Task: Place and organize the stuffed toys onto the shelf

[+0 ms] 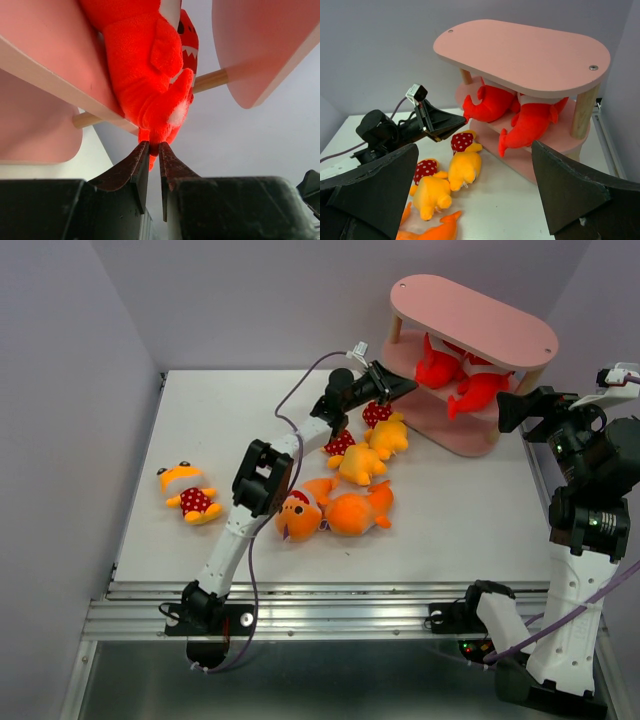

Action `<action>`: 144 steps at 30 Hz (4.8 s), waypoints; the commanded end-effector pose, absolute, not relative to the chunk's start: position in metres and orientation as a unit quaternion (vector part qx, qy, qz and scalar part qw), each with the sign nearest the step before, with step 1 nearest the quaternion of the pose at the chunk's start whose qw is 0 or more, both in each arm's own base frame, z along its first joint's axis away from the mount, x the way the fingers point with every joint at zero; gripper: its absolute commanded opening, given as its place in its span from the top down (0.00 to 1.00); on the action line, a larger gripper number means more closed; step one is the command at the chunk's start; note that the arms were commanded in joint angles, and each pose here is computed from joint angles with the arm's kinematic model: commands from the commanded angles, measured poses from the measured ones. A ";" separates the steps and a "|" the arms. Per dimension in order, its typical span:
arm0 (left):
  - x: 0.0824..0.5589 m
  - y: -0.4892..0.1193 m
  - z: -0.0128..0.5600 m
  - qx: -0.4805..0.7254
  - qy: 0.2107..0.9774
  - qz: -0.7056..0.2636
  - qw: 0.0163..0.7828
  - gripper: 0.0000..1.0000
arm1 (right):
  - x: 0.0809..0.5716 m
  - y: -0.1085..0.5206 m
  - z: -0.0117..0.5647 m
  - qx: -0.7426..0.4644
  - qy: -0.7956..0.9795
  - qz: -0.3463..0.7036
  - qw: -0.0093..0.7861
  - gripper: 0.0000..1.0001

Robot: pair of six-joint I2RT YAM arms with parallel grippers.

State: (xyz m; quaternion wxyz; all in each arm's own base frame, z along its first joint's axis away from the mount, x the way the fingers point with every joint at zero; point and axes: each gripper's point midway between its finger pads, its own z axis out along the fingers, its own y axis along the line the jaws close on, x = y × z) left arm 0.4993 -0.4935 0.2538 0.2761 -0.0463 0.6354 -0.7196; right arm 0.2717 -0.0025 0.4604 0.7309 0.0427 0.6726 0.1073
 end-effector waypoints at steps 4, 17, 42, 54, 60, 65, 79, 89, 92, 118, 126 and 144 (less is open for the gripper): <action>0.502 -0.488 0.301 -0.027 0.596 -0.742 0.307 0.76 | 0.268 -0.003 0.474 0.037 0.651 0.103 0.751 0.00; 0.495 -0.476 0.296 -0.031 0.593 -0.745 0.304 0.58 | 0.268 -0.003 0.473 0.037 0.651 0.102 0.751 0.00; 0.464 -0.425 0.337 0.057 0.586 -0.666 0.458 0.40 | 0.268 -0.005 0.471 0.038 0.653 0.101 0.750 0.00; 0.461 -0.485 0.364 0.091 0.554 -0.715 0.417 0.46 | 0.267 -0.006 0.473 0.040 0.651 0.101 0.752 0.00; 0.470 -0.500 0.366 0.067 0.538 -0.736 0.405 0.47 | 0.267 -0.006 0.473 0.041 0.651 0.100 0.752 0.00; 0.478 -0.509 0.363 0.050 0.534 -0.738 0.410 0.45 | 0.267 -0.006 0.473 0.041 0.651 0.101 0.752 0.00; 0.507 -0.502 0.342 -0.046 0.546 -0.736 0.397 0.45 | 0.266 -0.004 0.470 0.040 0.651 0.104 0.751 0.00; 0.517 -0.492 0.321 -0.093 0.566 -0.729 0.373 0.46 | 0.264 -0.004 0.469 0.039 0.650 0.104 0.752 0.00; 0.519 -0.490 0.324 -0.099 0.561 -0.734 0.370 0.46 | 0.263 -0.004 0.469 0.038 0.649 0.104 0.752 0.00; 0.467 -0.468 0.379 -0.013 0.507 -0.777 0.373 0.34 | 0.262 -0.001 0.466 0.028 0.651 0.102 0.752 0.00; 0.434 -0.439 0.411 0.050 0.507 -0.753 0.417 0.26 | 0.260 0.012 0.459 -0.016 0.657 0.115 0.745 0.00; 0.351 -0.225 0.326 0.117 0.718 -0.322 0.606 0.01 | 0.259 0.061 0.318 -0.244 0.800 0.260 0.483 0.00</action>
